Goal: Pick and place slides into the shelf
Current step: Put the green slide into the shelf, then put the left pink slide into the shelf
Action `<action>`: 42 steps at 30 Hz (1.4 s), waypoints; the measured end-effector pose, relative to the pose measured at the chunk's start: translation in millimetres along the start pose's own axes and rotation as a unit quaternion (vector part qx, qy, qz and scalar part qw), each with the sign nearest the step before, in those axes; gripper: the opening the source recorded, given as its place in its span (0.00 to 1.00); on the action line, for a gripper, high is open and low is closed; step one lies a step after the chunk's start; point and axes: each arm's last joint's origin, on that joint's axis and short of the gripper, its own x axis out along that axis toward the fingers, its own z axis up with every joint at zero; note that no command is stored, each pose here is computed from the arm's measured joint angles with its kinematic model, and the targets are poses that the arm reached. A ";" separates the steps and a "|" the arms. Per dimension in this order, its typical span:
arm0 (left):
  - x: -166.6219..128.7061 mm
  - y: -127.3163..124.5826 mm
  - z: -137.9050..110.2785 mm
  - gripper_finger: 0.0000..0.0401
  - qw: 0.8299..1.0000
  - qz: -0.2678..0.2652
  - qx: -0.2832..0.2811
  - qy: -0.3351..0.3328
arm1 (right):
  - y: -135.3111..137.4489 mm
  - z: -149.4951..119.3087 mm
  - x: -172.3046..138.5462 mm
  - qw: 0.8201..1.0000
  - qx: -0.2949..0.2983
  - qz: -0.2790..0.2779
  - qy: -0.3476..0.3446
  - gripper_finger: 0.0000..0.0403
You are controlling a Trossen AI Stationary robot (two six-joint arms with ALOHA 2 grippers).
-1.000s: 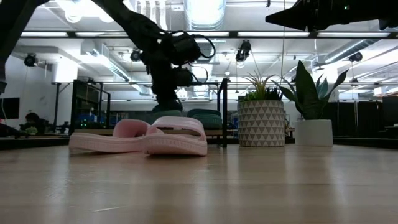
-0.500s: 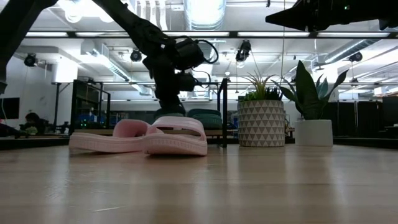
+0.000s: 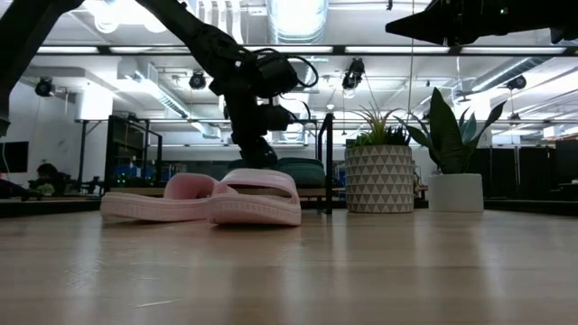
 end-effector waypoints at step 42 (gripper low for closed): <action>-219.4 8.9 -33.1 0.66 0.933 -0.354 -0.035 -0.051 | 0.2 -0.4 0.0 1.000 0.001 0.001 0.001 0.17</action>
